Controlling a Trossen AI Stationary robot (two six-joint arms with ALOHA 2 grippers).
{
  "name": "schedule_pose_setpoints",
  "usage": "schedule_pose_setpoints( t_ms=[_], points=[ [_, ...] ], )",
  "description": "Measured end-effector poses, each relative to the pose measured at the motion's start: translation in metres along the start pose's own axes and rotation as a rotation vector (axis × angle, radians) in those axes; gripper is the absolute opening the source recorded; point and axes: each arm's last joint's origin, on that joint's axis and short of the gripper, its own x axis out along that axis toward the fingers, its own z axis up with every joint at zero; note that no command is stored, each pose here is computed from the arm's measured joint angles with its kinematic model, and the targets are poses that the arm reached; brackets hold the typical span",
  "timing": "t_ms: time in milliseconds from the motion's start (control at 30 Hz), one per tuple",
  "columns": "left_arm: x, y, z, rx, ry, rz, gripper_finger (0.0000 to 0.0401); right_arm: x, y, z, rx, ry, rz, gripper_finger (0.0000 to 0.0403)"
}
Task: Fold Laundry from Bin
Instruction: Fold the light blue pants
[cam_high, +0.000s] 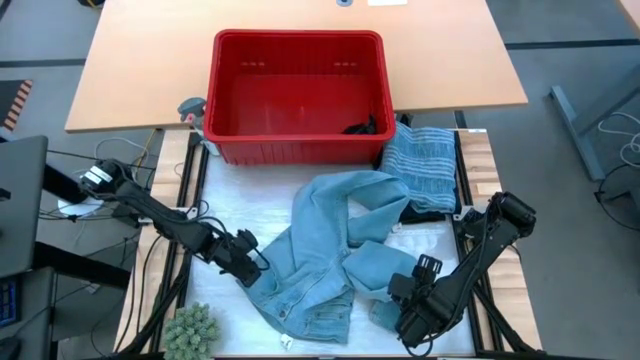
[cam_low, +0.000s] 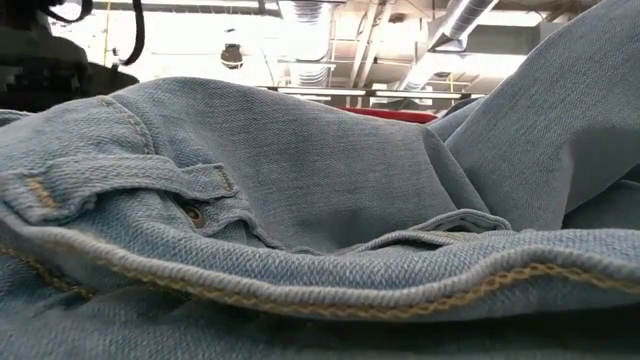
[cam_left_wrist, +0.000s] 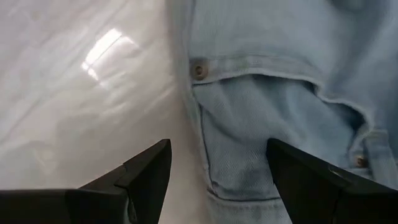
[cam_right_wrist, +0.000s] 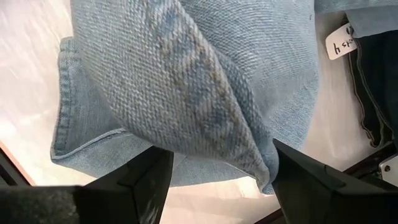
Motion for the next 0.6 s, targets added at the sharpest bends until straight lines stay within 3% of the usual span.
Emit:
schedule_pose_setpoints(
  t_ms=[167, 300, 400, 533, 600],
  points=[
    [0.013, -0.001, -0.007, 0.021, 0.066, 0.003, 0.0246, 0.0, 0.0, 0.0, 0.001, 0.0, 0.0, 0.0278],
    [0.027, -0.008, -0.011, 0.037, 0.11, 0.009, 0.021, 0.0, 0.0, 0.001, 0.006, 0.0, 0.001, 0.0278],
    [0.027, -0.016, -0.009, 0.072, 0.139, 0.019, 0.0152, 0.0, 0.0, 0.002, 0.008, 0.001, 0.001, 0.0278],
    [0.01, -0.025, -0.003, 0.176, 0.211, 0.056, 0.0035, 0.001, -0.001, 0.004, 0.021, 0.002, 0.001, 0.0278],
    [-0.004, -0.028, 0.005, 0.224, 0.234, 0.082, 0.0014, 0.002, -0.002, 0.006, 0.04, 0.002, 0.003, 0.0278]
  ],
)
